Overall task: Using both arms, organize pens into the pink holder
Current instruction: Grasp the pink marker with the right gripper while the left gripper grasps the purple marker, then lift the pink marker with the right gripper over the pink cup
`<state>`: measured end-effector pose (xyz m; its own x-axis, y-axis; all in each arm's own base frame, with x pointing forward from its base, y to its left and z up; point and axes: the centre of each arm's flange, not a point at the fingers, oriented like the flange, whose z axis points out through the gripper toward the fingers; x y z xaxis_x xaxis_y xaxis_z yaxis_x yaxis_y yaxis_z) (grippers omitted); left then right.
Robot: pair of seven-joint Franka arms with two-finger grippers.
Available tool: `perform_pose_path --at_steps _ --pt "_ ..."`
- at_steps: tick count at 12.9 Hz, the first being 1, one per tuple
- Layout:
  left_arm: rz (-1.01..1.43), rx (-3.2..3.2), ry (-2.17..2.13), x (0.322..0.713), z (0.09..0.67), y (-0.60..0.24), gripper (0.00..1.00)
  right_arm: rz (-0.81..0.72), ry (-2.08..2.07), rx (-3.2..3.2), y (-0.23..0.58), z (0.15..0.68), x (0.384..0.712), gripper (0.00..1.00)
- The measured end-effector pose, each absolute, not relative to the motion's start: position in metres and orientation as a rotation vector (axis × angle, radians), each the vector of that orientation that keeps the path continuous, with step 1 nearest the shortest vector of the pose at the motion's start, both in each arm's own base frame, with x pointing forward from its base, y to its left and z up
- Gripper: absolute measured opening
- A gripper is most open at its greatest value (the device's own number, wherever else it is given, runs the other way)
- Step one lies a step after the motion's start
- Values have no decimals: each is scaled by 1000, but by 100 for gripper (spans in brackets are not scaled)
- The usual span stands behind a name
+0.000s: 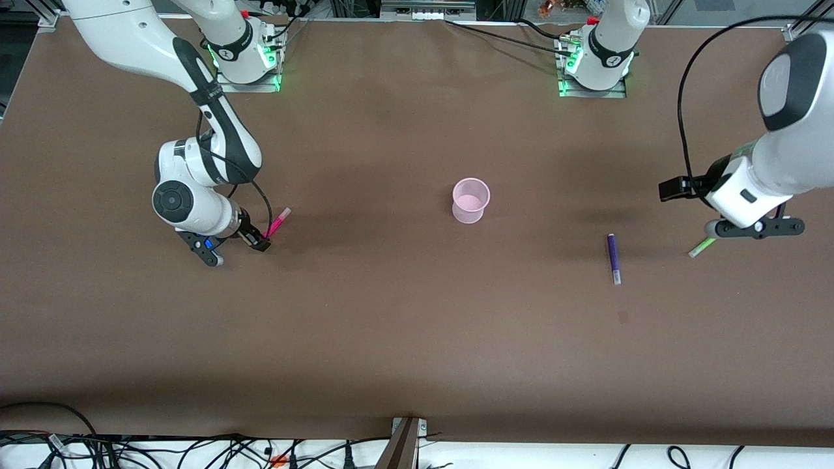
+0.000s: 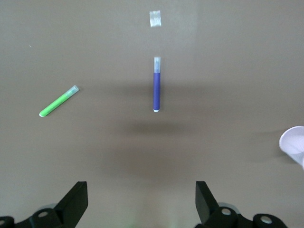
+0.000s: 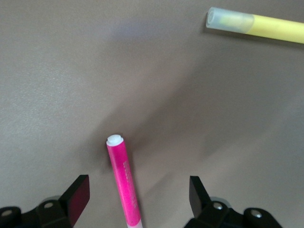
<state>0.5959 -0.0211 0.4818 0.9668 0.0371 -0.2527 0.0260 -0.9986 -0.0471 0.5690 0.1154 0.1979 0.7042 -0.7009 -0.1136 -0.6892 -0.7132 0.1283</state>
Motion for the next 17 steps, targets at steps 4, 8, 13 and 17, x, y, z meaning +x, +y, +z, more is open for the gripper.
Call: perform_pose_path --at_steps 4,8,13,17 --pt "371 -3081 -55 590 413 -8 100 -222 -1192 2822 116 185 570 83" --pt "223 -3103 -41 559 305 -8 100 -203 -1208 2828 117 173 570 82" --pt "116 -3111 -23 538 210 -12 100 -173 -1210 2845 121 178 576 24" --pt "53 -3114 -18 522 161 -12 90 -191 -1205 2837 122 190 581 17"
